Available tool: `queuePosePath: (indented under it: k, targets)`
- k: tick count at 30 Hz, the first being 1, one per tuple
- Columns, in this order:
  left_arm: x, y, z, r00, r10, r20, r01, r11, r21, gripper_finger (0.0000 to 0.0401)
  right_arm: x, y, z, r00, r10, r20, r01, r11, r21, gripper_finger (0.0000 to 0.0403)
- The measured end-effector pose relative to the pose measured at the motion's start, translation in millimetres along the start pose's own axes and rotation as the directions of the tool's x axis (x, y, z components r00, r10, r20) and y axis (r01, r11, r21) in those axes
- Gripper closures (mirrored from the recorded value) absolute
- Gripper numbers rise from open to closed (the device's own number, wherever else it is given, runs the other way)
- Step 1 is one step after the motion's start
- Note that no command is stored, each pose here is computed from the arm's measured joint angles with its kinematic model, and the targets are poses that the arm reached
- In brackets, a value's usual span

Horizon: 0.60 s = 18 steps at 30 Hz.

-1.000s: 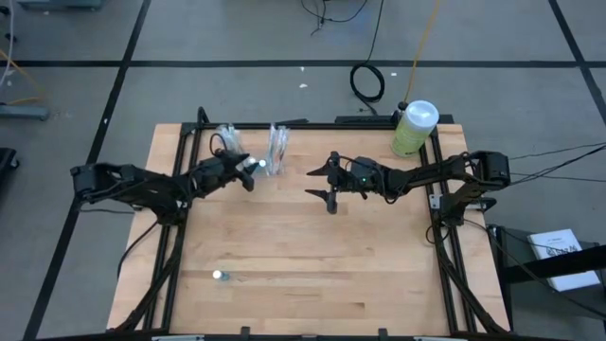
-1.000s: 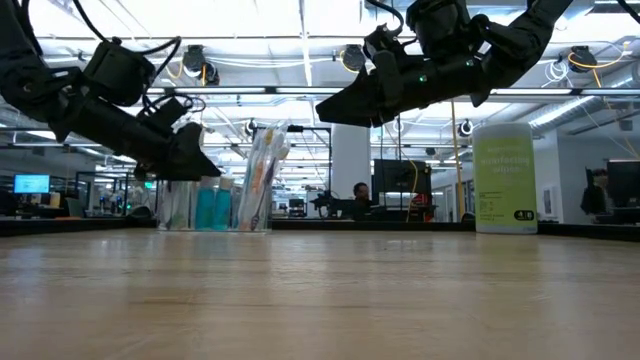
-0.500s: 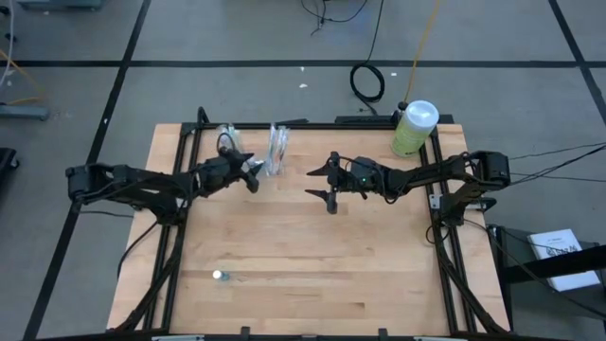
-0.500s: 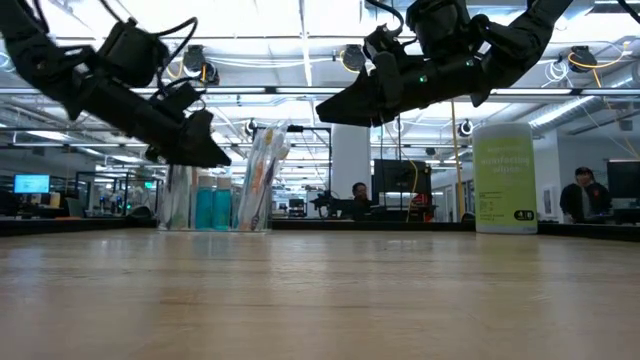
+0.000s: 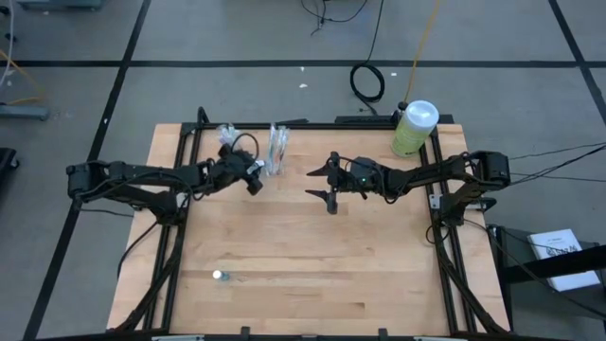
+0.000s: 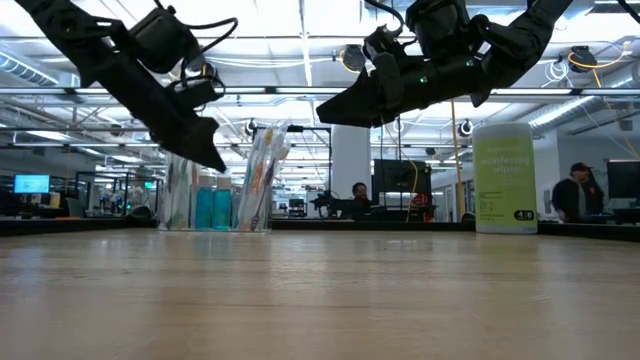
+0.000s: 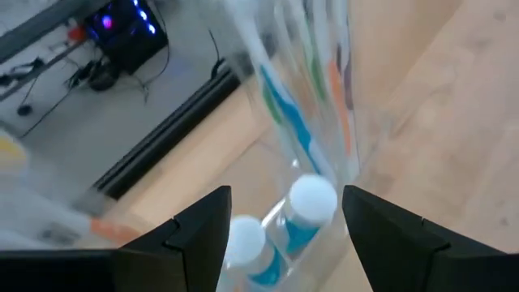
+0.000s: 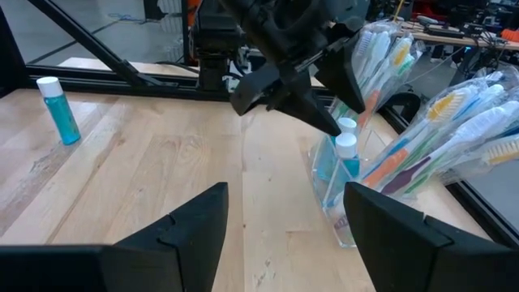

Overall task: Pick & Place toothbrushing station
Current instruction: Adjust the mouthwashes in the transparent organizer

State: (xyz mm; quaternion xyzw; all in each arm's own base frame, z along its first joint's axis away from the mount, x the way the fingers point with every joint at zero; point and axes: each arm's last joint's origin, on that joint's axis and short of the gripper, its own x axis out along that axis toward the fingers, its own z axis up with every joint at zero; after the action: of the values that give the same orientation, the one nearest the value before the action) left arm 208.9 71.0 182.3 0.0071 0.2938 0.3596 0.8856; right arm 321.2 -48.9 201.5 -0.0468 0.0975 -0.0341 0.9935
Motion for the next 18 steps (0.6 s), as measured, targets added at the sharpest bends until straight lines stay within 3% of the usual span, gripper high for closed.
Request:
queuePosePath:
  k: [18]
  targets:
    - [8.0,-5.2,-8.1,0.998,0.015,-0.059,-0.016,1.000,-0.009,0.0160,0.1,0.0,0.0,1.000,0.000,0.000,0.000,1.000,0.000,0.0165]
